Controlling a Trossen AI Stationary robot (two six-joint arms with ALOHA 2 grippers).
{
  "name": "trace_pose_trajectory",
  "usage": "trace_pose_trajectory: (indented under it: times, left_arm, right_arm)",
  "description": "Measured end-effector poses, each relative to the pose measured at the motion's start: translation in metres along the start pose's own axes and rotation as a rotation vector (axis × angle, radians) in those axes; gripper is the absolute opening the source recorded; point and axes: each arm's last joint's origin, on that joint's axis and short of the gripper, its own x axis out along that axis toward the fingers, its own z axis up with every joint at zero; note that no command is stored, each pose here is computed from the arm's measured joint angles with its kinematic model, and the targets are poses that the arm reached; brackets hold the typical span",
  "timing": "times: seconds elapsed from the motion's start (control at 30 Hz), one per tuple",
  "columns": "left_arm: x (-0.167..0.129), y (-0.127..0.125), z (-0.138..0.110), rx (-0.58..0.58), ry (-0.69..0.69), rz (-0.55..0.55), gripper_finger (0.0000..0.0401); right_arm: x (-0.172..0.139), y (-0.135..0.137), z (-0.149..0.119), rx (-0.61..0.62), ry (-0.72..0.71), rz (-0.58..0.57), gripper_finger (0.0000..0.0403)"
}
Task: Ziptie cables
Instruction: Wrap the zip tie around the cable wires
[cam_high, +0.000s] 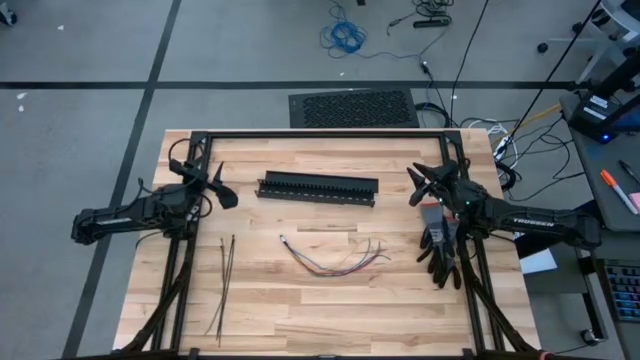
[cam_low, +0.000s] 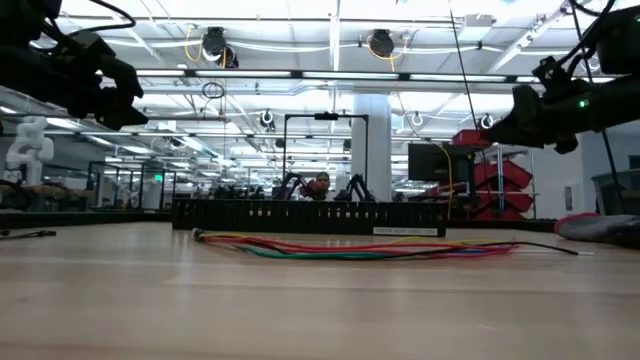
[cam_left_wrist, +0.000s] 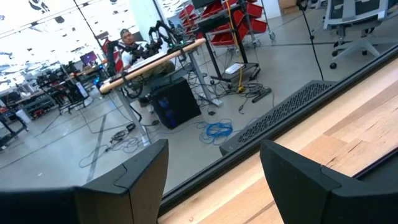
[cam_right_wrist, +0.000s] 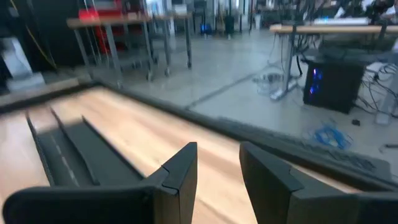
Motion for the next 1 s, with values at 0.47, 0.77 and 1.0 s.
trace_pose_trajectory:
  times: [0.47, 0.77, 1.0]
  left_arm:
    - [0.000, -0.001, 0.000, 0.377, -0.010, -0.022, 0.0251]
    - [0.000, 0.000, 0.001, 0.734, -0.005, 0.007, 0.0251]
    - [0.000, 0.001, 0.002, 0.768, -0.012, 0.010, 0.0251]
  right_arm:
    - [-0.005, 0.016, 0.017, 0.146, -0.104, 0.456, 0.0114]
    - [-0.005, 0.045, 0.003, 0.306, 0.086, 0.669, 0.0114]
    - [-0.003, 0.080, 0.001, 0.156, 0.015, 0.674, 0.0114]
